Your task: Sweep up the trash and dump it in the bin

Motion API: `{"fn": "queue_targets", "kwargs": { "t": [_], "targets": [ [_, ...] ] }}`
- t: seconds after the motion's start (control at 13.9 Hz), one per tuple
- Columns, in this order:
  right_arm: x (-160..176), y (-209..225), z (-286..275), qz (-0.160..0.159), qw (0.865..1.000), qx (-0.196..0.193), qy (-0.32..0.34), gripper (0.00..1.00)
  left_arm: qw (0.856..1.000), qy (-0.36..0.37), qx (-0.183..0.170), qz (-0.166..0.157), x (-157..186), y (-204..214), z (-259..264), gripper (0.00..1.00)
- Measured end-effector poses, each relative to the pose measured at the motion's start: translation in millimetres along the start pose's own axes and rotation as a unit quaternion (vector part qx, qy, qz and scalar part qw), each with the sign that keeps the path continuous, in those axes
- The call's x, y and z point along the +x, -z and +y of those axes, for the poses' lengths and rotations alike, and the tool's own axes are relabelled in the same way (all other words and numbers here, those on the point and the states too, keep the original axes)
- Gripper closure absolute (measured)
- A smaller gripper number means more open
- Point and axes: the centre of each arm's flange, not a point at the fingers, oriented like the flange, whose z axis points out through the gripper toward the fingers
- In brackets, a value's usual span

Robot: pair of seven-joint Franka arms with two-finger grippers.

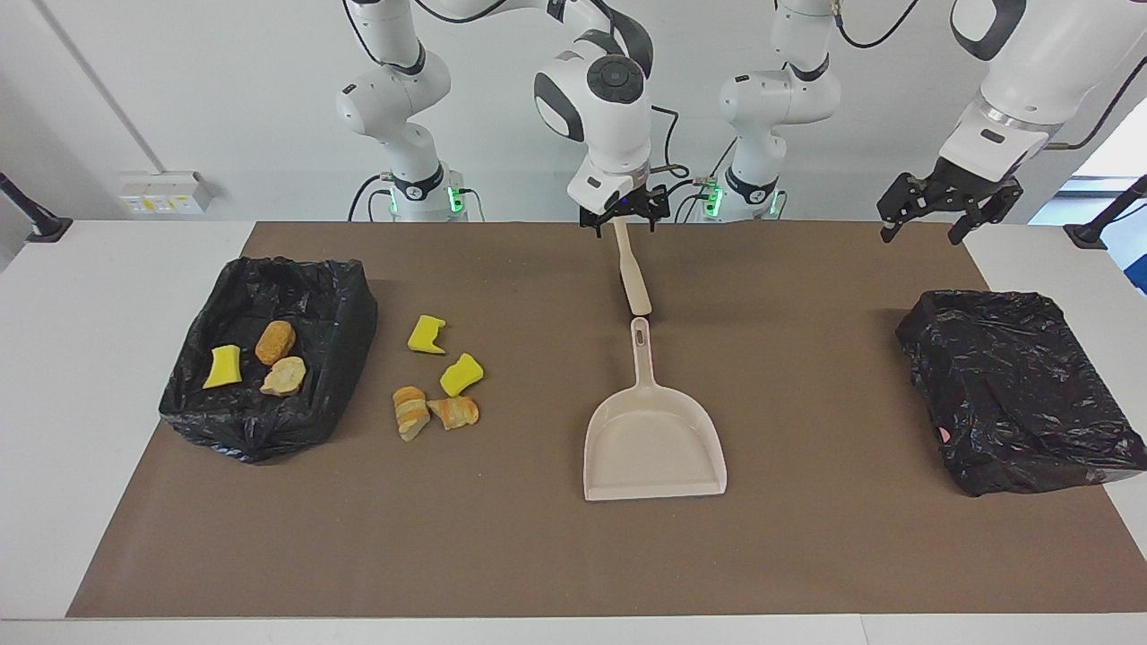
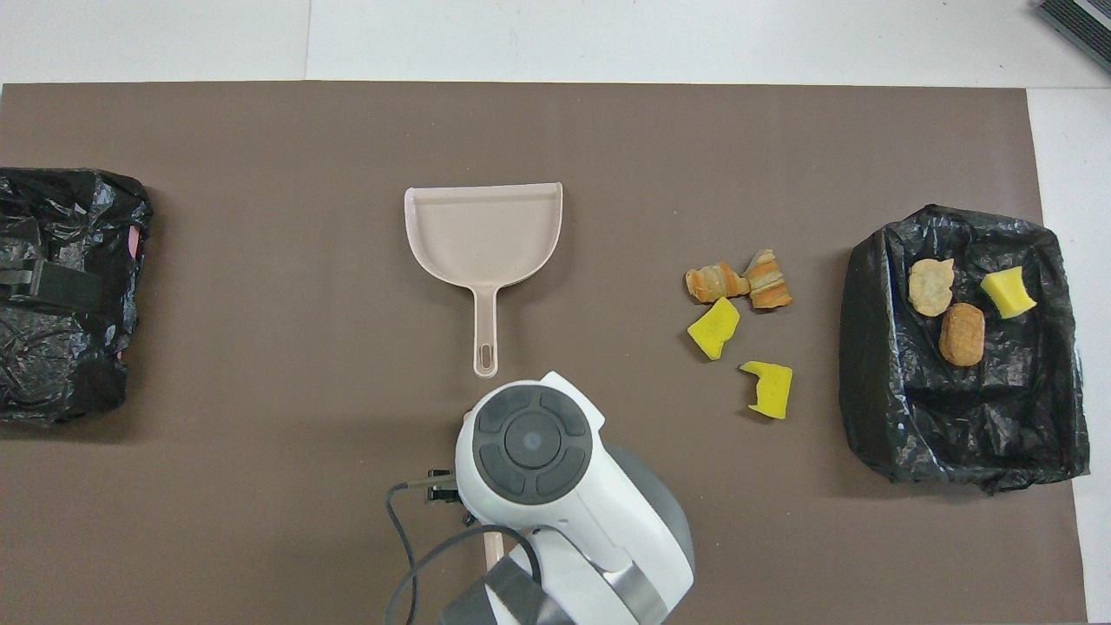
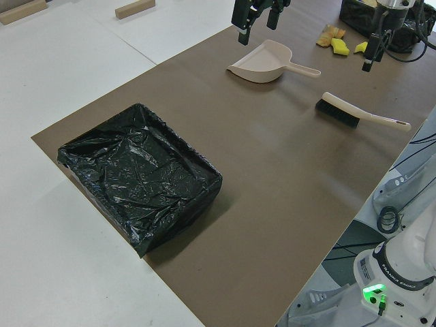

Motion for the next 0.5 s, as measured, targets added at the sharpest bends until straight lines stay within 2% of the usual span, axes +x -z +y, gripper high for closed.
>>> {"fn": "queue_targets", "kwargs": {
  "t": [0.22, 0.5],
  "targets": [
    [-30.7, -49.5, 3.4, -0.003, 1.0, -0.009, 0.013, 0.0, 1.0, 0.0, 0.0, 0.0, 0.0, 0.0, 0.0, 0.0],
    [-56.0, -105.9, 5.0, -0.005, 1.0, 0.008, 0.008, 0.0, 1.0, 0.0, 0.001, 0.002, -0.4, 1.4, -0.3, 0.0]
  ]
}}
